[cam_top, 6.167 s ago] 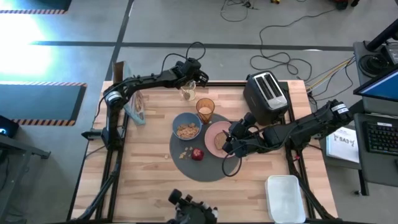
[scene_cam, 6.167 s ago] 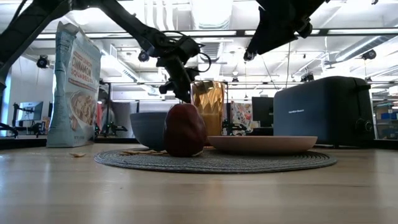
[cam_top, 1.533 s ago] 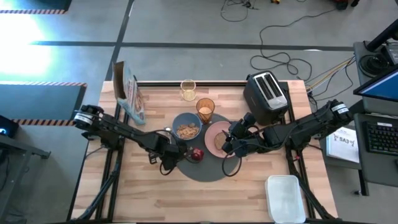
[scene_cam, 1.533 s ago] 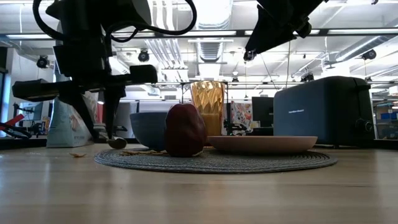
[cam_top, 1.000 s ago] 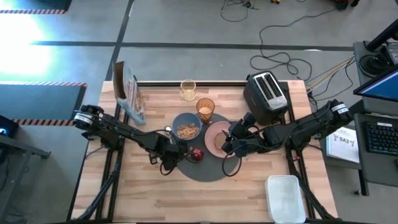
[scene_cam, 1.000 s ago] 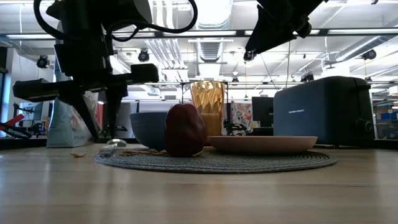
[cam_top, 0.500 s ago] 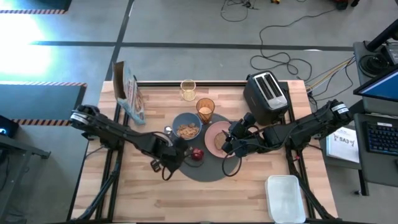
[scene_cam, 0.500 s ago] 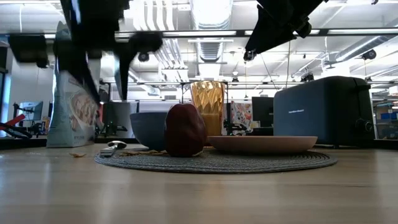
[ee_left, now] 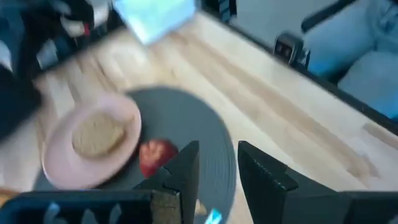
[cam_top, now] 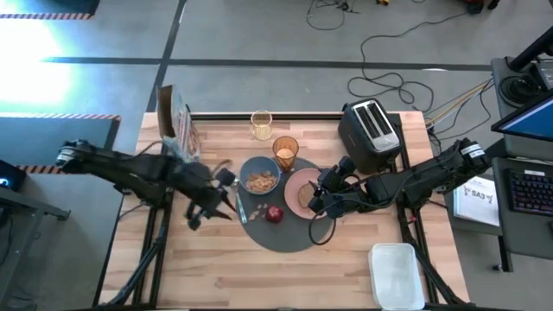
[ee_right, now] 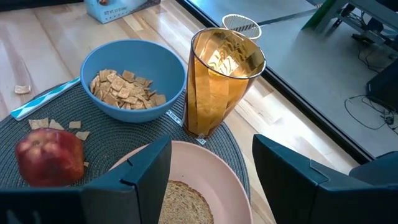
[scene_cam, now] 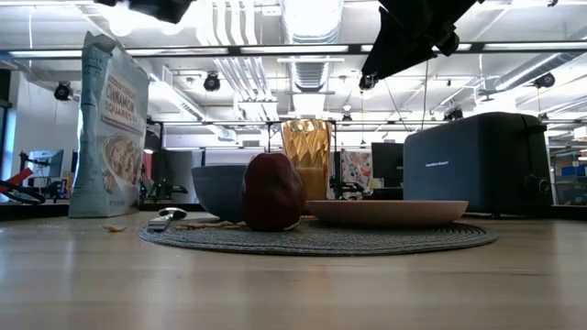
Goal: Arrange a breakfast setting
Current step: Return to Home Position
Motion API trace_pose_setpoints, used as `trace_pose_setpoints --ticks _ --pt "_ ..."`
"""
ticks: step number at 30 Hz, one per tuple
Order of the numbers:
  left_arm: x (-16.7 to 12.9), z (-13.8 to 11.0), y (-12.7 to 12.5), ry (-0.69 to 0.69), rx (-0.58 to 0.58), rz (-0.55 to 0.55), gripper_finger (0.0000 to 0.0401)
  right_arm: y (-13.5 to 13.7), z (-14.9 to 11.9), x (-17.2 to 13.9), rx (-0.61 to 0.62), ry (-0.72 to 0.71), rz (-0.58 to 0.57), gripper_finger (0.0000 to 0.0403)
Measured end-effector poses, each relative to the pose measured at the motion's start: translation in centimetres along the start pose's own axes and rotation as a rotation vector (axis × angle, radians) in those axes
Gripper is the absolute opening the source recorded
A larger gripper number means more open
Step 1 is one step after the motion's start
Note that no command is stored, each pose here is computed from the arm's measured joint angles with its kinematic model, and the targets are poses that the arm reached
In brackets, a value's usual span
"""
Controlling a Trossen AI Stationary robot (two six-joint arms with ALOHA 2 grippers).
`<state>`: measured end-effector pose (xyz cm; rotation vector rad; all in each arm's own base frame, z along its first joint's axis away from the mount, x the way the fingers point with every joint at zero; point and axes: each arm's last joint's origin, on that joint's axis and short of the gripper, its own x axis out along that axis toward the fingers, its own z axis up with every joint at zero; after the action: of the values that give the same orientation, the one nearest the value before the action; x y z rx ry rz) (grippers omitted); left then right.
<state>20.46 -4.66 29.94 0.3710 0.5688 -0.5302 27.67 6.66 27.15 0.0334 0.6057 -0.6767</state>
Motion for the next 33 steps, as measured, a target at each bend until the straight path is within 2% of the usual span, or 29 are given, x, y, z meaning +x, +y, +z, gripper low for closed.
trace_pose_setpoints --ticks 3,7,10,13,17,21,33 --pt "-0.3 -2.3 -1.2 -0.140 0.061 0.027 0.0092 0.0 0.0 0.0 0.000 0.000 0.000 0.0215" --pt "0.4 -5.7 -2.4 -0.395 0.138 0.126 0.0092 0.0 0.0 0.0 0.000 0.000 0.000 0.0215" --pt "1.1 -8.3 -3.4 -0.534 0.176 0.188 0.0092 0.0 0.0 0.0 0.000 0.000 0.000 0.0215" --pt "1.4 -10.5 -4.2 -0.647 0.207 0.240 0.0092 0.0 0.0 0.0 0.000 0.000 0.000 0.0215" --pt "1.8 -12.7 -5.1 -0.717 0.225 0.273 0.0092 0.0 0.0 0.0 0.000 0.000 0.000 0.0215" --pt "2.0 -12.9 -5.1 -0.695 0.209 0.259 0.0092 0.0 0.0 0.0 0.000 0.000 0.000 0.0215" --pt "1.4 -11.0 -4.5 -0.739 0.217 0.276 0.0092 0.0 0.0 0.0 0.000 0.000 0.000 0.0215"
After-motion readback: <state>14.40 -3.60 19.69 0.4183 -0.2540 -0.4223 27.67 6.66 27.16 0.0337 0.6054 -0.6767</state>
